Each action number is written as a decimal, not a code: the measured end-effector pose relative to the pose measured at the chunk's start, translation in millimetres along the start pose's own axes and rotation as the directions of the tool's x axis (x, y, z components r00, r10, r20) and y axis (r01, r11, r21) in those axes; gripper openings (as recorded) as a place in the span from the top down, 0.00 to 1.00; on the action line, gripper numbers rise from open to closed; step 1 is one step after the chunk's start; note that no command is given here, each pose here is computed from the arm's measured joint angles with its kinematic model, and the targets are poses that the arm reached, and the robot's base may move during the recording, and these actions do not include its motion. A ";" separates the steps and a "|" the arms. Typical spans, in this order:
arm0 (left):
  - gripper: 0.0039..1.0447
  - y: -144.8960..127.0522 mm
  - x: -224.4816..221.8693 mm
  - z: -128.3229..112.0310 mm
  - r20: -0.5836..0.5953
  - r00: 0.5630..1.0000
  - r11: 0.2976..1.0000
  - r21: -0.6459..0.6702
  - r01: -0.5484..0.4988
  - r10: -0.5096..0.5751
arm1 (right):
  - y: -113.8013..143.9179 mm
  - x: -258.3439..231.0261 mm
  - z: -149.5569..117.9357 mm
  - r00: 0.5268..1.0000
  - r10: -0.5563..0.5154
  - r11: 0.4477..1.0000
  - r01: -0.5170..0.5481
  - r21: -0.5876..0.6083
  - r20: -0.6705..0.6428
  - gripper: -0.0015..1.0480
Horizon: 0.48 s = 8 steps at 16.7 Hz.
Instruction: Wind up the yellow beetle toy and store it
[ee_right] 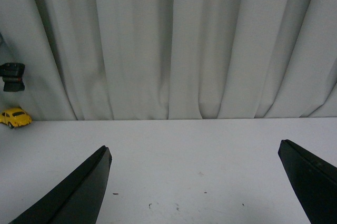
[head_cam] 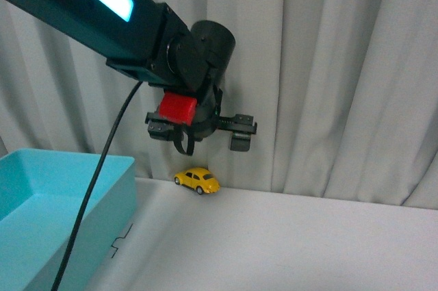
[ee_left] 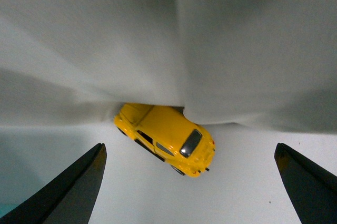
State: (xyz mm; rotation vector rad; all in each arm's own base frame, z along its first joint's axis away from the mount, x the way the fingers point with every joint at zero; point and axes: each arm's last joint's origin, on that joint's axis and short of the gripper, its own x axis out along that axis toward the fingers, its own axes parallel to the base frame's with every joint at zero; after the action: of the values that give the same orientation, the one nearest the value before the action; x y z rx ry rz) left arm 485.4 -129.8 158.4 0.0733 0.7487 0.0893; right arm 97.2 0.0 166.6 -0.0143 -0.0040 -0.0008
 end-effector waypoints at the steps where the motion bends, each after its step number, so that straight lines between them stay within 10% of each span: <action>1: 0.06 -7.6 6.3 -9.4 -0.028 1.000 1.000 -0.010 -0.012 0.012 | 0.0 0.0 0.0 1.000 0.000 1.000 0.000 0.000 0.000 0.06; 8: 0.06 -31.3 12.2 -37.7 -0.027 0.998 0.999 -0.017 -0.052 0.051 | 0.0 0.0 0.0 1.000 0.000 1.000 0.000 0.000 0.000 0.06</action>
State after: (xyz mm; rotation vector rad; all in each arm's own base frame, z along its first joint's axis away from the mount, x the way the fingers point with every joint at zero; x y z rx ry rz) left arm 470.4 -158.3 119.5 0.0744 0.7730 0.1463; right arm 97.2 0.0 166.6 -0.0143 -0.0040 -0.0008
